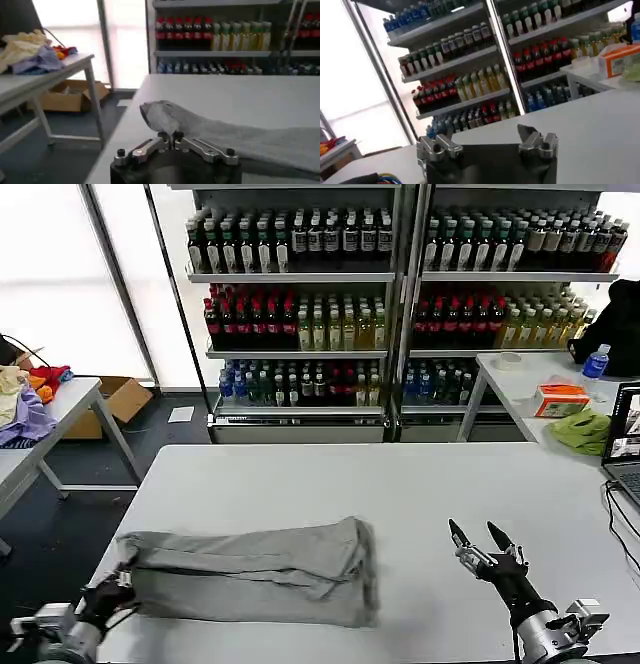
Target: Fold and organize the clothes.
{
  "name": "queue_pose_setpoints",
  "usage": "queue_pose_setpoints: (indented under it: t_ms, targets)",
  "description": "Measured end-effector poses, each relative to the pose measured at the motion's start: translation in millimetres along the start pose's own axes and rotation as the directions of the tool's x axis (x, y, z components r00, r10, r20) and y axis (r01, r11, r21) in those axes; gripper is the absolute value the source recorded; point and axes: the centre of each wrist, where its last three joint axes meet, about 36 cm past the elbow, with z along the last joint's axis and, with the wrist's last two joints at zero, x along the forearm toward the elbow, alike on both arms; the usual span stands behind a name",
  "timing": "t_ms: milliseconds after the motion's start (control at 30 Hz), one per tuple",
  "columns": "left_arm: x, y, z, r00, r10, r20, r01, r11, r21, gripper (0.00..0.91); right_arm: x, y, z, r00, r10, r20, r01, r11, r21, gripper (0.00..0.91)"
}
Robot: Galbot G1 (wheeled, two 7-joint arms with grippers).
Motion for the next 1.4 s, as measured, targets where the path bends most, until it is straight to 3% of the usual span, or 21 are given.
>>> queue_pose_setpoints:
  t_ms: [133, 267, 433, 600, 1133, 1333, 1367, 1400]
  targets:
    - [1, 39, -20, 0.999, -0.046, 0.013, 0.046, 0.999, -0.027, 0.0, 1, 1, 0, 1.0, -0.002, -0.002, 0.002, 1.0, -0.003, 0.907]
    - [4, 56, -42, 0.998, -0.054, 0.035, 0.055, 0.998, -0.033, 0.0, 2, 2, -1, 1.0, -0.005, 0.001, 0.005, 1.0, -0.003, 0.907]
    - [7, 49, -71, 0.996, -0.023, 0.081, 0.025, 1.0, -0.019, 0.01, 2, 2, -2, 1.0, -0.003, 0.008, 0.003, 1.0, -0.004, 0.907]
    - [9, 20, -93, 0.99, 0.059, 0.131, -0.061, 0.998, 0.014, 0.0, 3, 7, 0, 1.0, -0.008, 0.008, 0.008, 1.0, -0.012, 0.907]
    - [-10, -110, -72, 0.917, 0.39, 0.082, -0.399, 0.903, 0.163, 0.0, 10, 25, 9, 1.0, -0.006, 0.008, 0.007, 1.0, -0.024, 0.907]
    - [-15, -146, -52, 0.88, 0.473, 0.027, -0.468, 0.859, 0.207, 0.0, 10, 27, 9, 1.0, -0.004, 0.015, 0.004, 1.0, -0.019, 0.907]
    - [-16, -150, -48, 0.875, 0.485, 0.015, -0.476, 0.852, 0.217, 0.121, 10, 27, 9, 1.0, -0.001, 0.017, 0.001, 1.0, -0.019, 0.907]
    - [-17, -155, -44, 0.868, 0.496, 0.003, -0.484, 0.845, 0.227, 0.484, 10, 26, 9, 1.0, 0.002, 0.015, -0.001, 1.0, -0.02, 0.907]
